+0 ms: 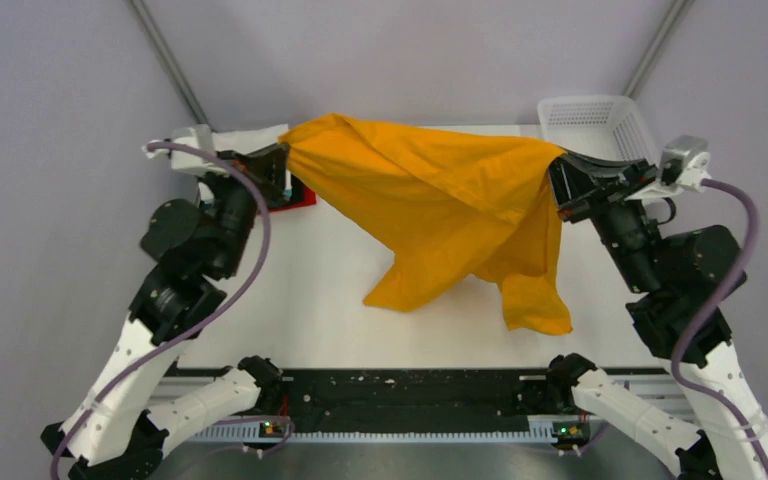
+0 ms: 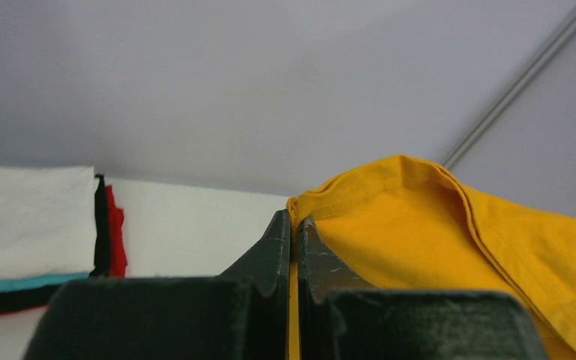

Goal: Fold and stack the t-shirts
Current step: Flatten out the tshirt

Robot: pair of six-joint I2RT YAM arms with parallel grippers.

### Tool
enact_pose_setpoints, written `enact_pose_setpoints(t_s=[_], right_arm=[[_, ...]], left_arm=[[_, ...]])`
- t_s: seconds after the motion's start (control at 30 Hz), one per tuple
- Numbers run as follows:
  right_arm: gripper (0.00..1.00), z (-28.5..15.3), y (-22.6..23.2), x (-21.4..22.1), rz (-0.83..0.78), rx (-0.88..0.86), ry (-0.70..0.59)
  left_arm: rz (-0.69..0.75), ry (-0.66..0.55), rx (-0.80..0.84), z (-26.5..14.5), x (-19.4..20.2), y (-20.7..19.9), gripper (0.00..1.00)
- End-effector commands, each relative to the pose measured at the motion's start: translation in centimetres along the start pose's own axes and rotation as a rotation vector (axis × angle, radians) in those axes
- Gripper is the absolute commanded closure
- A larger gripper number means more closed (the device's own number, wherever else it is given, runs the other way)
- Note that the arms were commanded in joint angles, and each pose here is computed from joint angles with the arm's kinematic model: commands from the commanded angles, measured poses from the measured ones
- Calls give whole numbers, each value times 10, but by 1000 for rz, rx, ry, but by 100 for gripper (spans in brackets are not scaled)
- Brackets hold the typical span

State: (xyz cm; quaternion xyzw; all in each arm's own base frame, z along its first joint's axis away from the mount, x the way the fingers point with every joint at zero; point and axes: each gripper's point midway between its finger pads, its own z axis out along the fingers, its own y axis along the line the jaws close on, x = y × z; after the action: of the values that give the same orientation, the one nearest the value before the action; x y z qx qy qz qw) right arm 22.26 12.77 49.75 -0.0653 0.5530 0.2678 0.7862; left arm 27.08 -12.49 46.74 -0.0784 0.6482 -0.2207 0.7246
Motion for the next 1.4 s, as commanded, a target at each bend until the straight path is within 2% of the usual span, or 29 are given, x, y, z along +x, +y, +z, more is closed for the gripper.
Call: enact_pose_setpoints(t_s=[0.0,0.13,0.3,0.43,0.6,0.7,0.77,0.83,0.9,0.97,1.1,1.17,1.2,1.27,1.3,1.33,1.37], right_arm=[[100,-23,65,-63,46,-333,-73],[100,-48,103,-91,103,-547,-105],[100,-66,121,-123,104,-653,-169],[100,-59,116,-127,74,-615,-184],[100,-19,88,-88,42,-447,-120],[100,17,51,-45,22,-239,-44],[100,42,22,-6,-18,-89,31],[100,63,-8,35,-95,50,107],[100,81,-34,78,-184,120,163],[100,95,-62,126,-198,159,237],[100,117,-118,234,-37,142,422],[92,127,-146,294,-22,140,511],[83,131,-162,327,-35,160,567],[51,149,-188,371,-45,187,649],[42,144,-199,404,0,212,728],[37,147,-210,427,62,224,792],[31,149,-212,439,113,220,834]], left_arm=[[-17,-113,233,-51,-75,-33,100],[-23,-147,479,-97,-108,-66,100],[-12,-186,614,-126,-136,-84,100],[-8,-193,582,-112,-140,-86,100],[10,-141,379,-53,-108,-70,100],[53,-118,125,-3,-77,-37,100],[112,-115,-143,31,-56,1,100],[196,-64,-333,66,-22,30,100],[237,73,-431,109,34,60,100],[230,204,-486,142,90,92,100],[220,428,-611,189,200,159,100],[197,537,-623,210,244,181,88],[180,583,-622,218,260,187,78],[183,623,-643,232,275,194,50],[198,638,-637,237,281,195,16],[208,653,-634,239,286,196,3],[213,667,-633,237,289,197,1]])
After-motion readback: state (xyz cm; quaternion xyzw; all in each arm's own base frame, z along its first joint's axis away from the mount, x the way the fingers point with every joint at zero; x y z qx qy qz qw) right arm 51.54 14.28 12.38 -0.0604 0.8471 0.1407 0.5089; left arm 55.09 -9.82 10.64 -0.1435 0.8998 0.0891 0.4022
